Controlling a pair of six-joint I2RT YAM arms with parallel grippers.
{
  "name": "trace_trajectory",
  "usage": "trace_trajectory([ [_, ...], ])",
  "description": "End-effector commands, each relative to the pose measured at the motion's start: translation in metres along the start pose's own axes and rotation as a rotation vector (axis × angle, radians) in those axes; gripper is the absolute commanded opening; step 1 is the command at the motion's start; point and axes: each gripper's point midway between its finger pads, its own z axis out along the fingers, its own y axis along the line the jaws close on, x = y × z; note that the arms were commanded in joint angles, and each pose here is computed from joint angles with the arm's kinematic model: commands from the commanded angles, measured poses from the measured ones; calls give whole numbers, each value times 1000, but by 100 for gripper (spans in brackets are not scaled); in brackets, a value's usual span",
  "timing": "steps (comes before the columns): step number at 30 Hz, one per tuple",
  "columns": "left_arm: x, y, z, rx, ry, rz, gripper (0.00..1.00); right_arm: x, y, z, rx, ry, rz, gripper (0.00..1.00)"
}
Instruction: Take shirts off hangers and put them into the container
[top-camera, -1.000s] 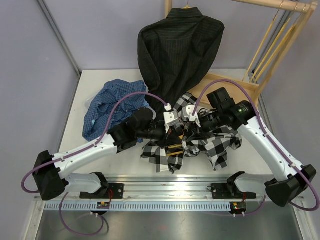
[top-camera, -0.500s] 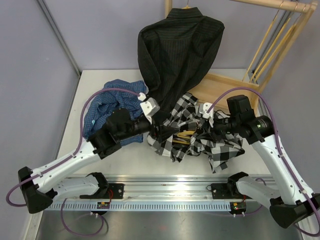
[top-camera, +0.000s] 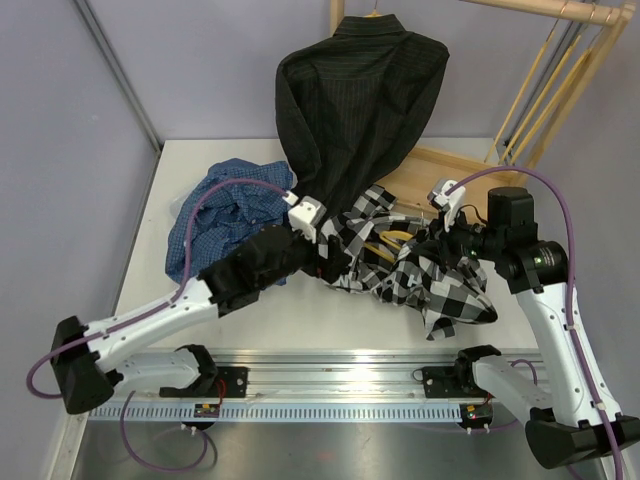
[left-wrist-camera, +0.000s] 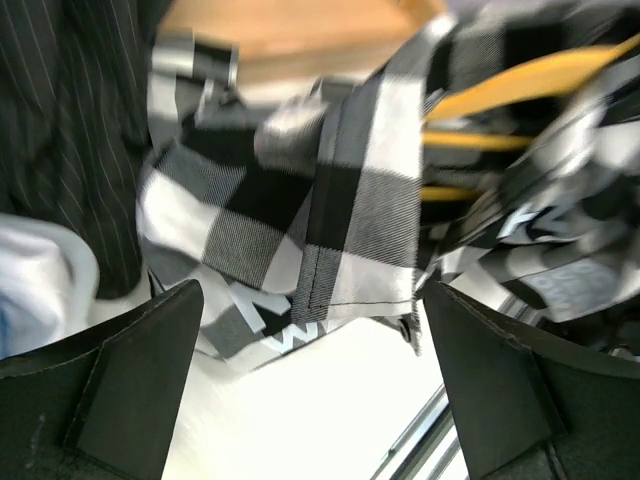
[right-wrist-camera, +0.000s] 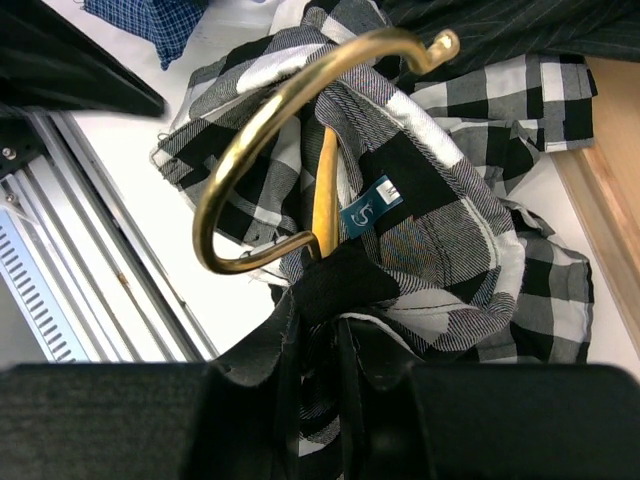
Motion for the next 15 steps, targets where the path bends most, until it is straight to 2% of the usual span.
trace_trajectory([
  [1, -13, 1, 20, -83, -37, -75, 96, -23, -5, -6, 34, -70, -3, 0],
  [6, -20, -10, 49, -103, 14, -51, 92, -20, -5, -8, 42, -60, -1, 0],
  [9, -8, -11, 58, -120, 66, -44, 90, -18, -9, -10, 74, -59, -6, 0],
  [13, 2, -19, 50, -74, 91, -85, 91, -15, -20, -9, 137, -50, 8, 0],
  [15, -3, -29, 43, -27, 67, -122, 93, -15, -23, -8, 151, -52, 10, 0],
])
